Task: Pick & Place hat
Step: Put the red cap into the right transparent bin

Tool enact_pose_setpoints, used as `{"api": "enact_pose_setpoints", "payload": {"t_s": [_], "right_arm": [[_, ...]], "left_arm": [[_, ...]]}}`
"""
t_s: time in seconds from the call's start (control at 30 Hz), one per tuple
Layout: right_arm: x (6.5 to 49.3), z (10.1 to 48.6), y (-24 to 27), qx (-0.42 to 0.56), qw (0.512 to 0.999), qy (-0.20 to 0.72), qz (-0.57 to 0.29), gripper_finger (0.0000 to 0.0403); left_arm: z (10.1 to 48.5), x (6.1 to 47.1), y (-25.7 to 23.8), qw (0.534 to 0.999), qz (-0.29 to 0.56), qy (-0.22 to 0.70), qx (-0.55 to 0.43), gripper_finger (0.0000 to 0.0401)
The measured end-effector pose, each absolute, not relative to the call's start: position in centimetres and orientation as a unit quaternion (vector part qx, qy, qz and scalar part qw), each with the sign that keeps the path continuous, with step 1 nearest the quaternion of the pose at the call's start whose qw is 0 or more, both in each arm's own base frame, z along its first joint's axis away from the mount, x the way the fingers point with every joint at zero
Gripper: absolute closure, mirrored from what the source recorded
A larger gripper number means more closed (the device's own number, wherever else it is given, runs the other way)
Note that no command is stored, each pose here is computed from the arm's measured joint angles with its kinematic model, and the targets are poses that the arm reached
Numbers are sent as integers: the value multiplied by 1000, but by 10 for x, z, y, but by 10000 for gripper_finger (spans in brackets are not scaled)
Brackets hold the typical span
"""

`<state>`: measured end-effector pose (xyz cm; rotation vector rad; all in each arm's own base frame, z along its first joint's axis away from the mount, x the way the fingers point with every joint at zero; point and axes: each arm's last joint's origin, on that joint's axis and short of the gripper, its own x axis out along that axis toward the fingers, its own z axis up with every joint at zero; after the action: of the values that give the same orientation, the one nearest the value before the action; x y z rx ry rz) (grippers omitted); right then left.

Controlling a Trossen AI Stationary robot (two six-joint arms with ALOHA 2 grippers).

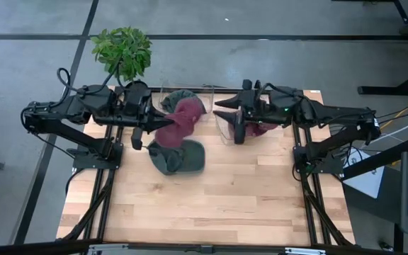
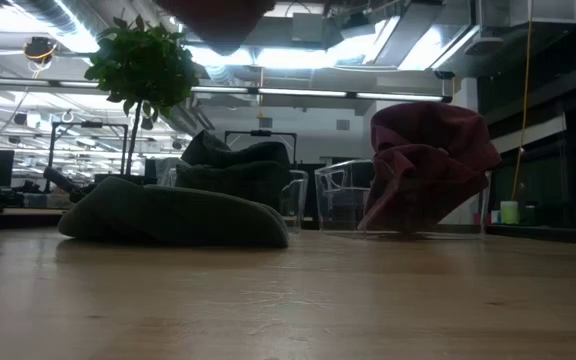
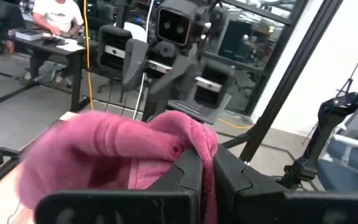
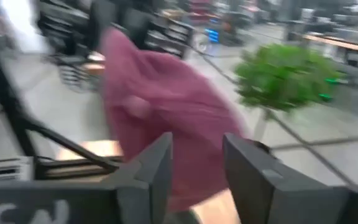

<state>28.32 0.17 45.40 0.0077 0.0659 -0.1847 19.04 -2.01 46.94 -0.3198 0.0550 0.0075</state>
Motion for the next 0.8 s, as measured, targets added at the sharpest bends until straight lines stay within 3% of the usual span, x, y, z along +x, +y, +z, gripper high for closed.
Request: {"api": "enact_pose_setpoints", "payload": {"t_s": [0.43,0.63,0.8], "right_arm": [[315,434,16,-53,997,52,-9,116],[327,421,23,-70,994,73,45,110],[330,415,24,-45,994,90,52,134]], "left_arm": [[456,218,-18,985,29,60,-160,396],[449,229,-19,983,43,76,-162,393],[446,232,-19,982,39,84,-166,396]]}}
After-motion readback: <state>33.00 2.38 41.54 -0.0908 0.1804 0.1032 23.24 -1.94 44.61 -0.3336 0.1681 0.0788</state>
